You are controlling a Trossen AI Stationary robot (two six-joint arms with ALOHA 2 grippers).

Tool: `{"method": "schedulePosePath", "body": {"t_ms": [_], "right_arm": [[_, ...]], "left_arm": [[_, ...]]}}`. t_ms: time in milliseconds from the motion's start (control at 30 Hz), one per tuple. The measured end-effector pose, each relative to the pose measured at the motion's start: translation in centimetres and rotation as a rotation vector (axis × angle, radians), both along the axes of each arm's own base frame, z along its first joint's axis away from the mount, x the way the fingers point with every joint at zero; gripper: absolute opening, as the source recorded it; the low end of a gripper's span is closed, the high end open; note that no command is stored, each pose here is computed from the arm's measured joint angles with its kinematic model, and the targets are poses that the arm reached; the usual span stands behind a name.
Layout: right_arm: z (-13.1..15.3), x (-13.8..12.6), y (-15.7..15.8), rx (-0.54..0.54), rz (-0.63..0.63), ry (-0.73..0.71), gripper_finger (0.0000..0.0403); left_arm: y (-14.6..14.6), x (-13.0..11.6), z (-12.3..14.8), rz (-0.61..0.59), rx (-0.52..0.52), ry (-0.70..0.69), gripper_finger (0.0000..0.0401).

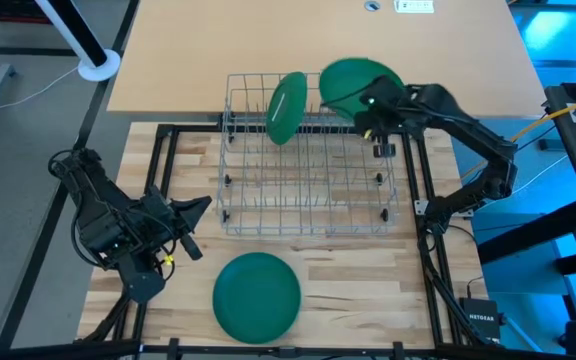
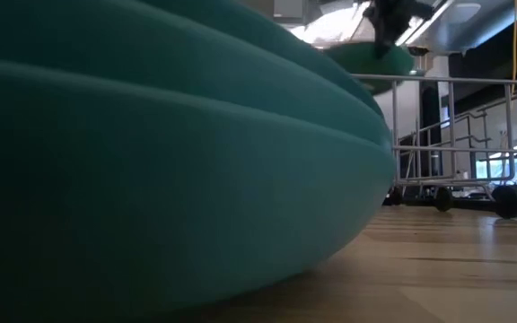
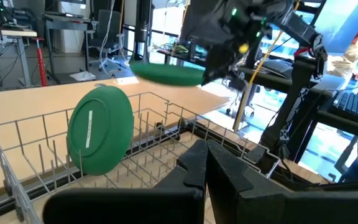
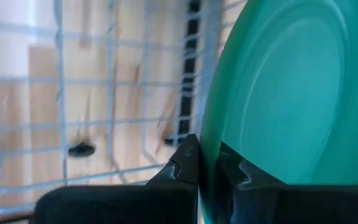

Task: Sort dishes
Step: Put the top green plate into the dish rack

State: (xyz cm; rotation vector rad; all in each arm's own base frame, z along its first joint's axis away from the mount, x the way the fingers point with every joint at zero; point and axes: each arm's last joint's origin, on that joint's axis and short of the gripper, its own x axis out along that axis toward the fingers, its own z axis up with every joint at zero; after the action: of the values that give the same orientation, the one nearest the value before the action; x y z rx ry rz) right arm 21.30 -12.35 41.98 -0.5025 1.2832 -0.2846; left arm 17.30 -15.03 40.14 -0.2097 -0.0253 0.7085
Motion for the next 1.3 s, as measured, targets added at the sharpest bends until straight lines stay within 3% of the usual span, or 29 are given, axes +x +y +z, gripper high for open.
{"method": "schedulePosePath", "body": {"t_ms": [133,367,833,1000,1200,1300], "right_arm": [[3.1,-0.2,0.1,-0.034,0.004,-0.184,0.0012],[7.7,-1.0,-1.6,0.085,0.052,-0.672,0.0012],[11.2,-3.6,-4.6,0.178,0.083,-1.084,0.0012],[10.7,-4.4,-5.4,0.218,0.098,-1.079,0.0012],[6.9,-4.9,-6.6,0.335,0.085,-1.013,0.0012],[4.8,-5.5,-6.7,0.341,0.107,-1.020,0.0012]], "left_arm": [[0.0,0.0,0.0,0.000,0.000,0.000,0.0000],[0.0,0.0,0.0,0.000,-0.001,-0.001,0.0000],[0.0,0.0,0.0,0.000,-0.009,-0.007,0.0000],[0.0,0.0,0.0,0.001,-0.012,-0.011,0.0000],[0.0,0.0,0.0,0.002,-0.030,-0.026,0.0000],[0.0,0.0,0.0,0.002,-0.033,-0.028,0.0000]]}}
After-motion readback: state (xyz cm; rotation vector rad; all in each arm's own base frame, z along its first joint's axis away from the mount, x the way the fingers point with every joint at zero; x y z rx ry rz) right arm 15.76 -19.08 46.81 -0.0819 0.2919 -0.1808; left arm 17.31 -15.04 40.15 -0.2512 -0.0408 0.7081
